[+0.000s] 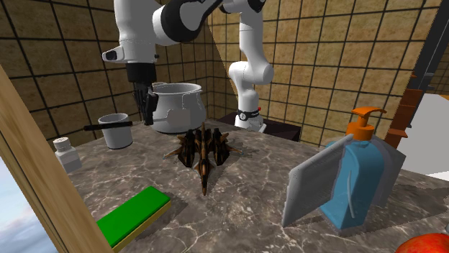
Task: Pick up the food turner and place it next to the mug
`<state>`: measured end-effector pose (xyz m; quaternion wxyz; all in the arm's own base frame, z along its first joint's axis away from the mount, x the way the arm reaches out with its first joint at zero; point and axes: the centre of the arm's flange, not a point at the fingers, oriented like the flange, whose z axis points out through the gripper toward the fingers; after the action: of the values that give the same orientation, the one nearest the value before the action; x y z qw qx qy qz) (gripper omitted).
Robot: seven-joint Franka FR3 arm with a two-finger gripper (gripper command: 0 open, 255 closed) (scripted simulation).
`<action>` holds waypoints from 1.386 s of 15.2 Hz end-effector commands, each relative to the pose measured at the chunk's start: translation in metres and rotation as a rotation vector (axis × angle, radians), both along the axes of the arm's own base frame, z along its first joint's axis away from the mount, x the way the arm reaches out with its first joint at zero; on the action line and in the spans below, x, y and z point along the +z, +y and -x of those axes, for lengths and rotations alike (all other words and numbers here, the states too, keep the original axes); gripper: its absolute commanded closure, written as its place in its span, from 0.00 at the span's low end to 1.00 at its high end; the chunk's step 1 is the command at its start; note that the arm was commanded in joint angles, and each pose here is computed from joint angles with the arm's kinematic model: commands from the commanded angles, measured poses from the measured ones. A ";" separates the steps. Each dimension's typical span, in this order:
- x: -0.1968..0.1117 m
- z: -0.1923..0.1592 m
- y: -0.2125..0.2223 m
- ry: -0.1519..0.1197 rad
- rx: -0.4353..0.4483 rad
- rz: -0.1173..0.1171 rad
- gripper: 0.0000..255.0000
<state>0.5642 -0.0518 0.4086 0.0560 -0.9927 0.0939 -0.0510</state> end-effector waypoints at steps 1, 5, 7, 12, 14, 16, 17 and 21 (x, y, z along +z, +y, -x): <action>-0.010 0.001 0.000 -0.001 0.000 0.000 1.00; -0.031 0.001 0.000 -0.001 0.000 0.000 1.00; -0.042 0.001 0.000 -0.001 0.000 0.000 1.00; -0.068 0.001 0.000 -0.001 0.000 0.000 1.00; -0.076 0.001 0.000 -0.001 0.000 0.000 1.00; -0.076 0.001 0.000 -0.001 0.000 0.000 1.00; -0.076 0.001 0.000 -0.001 0.000 0.000 1.00; -0.076 0.001 0.000 -0.001 0.000 0.000 1.00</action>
<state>0.5636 -0.0520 0.3321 0.0559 -0.9927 0.0938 -0.0512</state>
